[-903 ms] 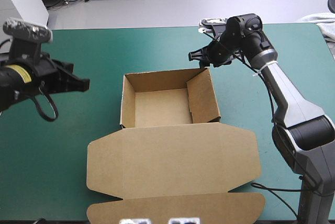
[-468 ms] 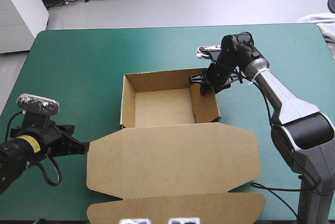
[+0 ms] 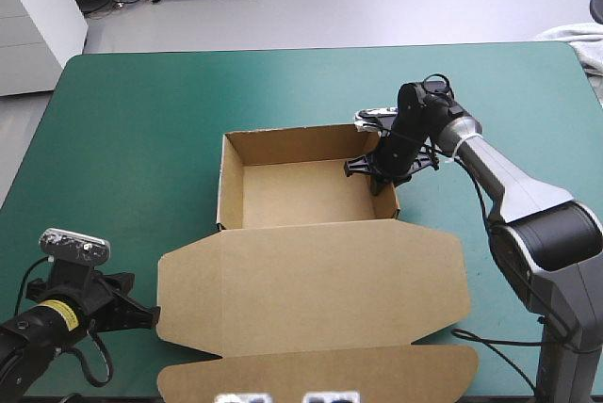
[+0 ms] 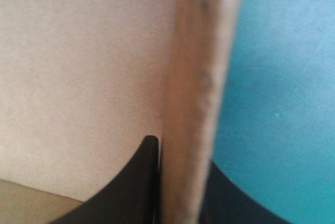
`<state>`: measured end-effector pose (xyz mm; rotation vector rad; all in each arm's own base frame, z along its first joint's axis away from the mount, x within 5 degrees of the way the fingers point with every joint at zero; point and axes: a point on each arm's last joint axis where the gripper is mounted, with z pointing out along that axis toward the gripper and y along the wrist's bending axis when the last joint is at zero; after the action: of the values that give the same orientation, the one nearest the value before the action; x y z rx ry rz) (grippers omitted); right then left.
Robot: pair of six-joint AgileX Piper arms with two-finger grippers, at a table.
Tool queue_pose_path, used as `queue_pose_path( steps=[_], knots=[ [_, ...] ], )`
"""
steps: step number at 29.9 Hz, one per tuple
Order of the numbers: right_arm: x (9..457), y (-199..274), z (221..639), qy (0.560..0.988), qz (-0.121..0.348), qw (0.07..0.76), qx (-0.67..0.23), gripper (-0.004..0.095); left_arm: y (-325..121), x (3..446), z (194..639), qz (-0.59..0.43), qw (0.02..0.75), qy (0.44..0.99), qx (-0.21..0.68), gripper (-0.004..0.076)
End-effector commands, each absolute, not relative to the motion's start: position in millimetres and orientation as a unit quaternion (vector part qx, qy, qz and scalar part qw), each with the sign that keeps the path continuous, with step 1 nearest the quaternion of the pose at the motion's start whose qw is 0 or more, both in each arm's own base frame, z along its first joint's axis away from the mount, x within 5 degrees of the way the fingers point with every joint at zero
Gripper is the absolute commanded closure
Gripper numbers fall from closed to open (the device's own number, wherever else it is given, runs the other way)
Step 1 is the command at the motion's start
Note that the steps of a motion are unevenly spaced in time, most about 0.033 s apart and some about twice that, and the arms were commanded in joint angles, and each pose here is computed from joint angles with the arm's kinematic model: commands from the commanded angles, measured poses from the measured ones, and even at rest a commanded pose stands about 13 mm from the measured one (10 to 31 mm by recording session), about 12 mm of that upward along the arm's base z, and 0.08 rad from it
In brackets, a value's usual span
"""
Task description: Fold the box
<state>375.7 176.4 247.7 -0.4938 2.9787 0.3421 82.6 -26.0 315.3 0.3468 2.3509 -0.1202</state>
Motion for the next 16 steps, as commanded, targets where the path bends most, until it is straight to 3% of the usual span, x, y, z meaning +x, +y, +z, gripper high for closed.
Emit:
queue_pose_path(
  steps=[1, 10, 16],
  knots=[
    [369, 172, 275, 0.976, 0.112, 0.079, -0.168, 0.0921, -28, 86, 323, -0.058, 0.402, 0.904, 0.134, 0.0734],
    [371, 144, 301, 0.980, 0.058, 0.129, -0.140, 0.0922, -28, 85, 322, -0.057, 0.397, 0.906, 0.134, 0.0734],
    [374, 79, 328, 0.984, 0.047, 0.159, -0.066, 0.0922, -29, 84, 322, -0.066, 0.393, 0.908, 0.132, 0.0734]
  ],
)
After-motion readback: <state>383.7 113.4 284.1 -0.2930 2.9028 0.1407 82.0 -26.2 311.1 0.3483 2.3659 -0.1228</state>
